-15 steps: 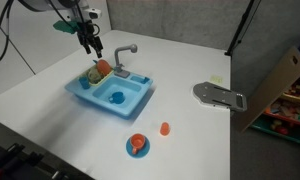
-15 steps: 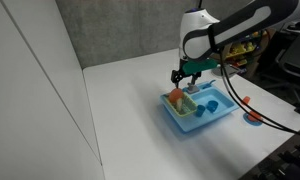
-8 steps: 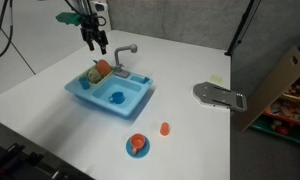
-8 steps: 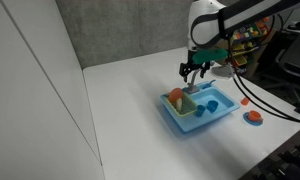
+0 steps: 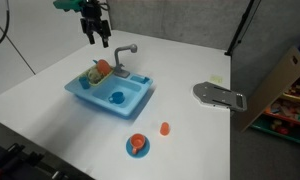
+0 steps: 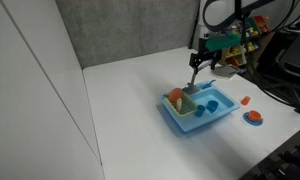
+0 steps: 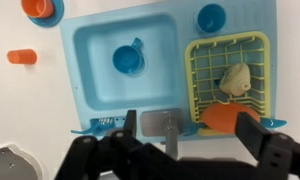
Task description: Shift the small, bottle to the yellow part of the toy sink
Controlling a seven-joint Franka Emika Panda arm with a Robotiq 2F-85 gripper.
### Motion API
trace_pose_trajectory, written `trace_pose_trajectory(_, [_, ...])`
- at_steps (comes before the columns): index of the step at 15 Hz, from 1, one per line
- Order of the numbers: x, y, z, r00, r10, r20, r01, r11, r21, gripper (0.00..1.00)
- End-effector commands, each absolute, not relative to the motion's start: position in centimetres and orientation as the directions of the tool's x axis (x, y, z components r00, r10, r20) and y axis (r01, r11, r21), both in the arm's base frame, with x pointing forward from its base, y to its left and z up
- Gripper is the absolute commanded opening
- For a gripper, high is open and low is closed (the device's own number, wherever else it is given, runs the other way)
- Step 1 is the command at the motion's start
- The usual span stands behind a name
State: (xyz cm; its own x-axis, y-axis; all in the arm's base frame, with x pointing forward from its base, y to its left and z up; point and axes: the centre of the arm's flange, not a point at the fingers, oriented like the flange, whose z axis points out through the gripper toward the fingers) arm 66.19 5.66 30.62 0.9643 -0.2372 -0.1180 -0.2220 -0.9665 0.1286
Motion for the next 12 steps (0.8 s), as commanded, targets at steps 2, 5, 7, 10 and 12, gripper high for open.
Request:
trace_pose_trajectory(2, [62.9, 4.5, 34.1, 0.968, -0.203, -0.149, -0.189, -0.977, 0.103, 1.0])
trace_pose_trajectory(5, [61.1, 4.2, 35.7, 0.969, -0.193, -0.153, -0.18, -0.979, 0.097, 1.0])
trace_pose_trajectory(7, [60.1, 4.0, 36.7, 0.969, -0.196, -0.148, -0.183, -0.978, 0.096, 1.0])
trace_pose_trajectory(10, [58.5, 3.3, 38.2, 0.968, -0.204, -0.145, -0.193, -0.977, 0.09, 1.0])
trace_pose_trajectory(12, [57.4, 2.6, 39.0, 0.967, -0.208, -0.144, -0.198, -0.977, 0.081, 1.0])
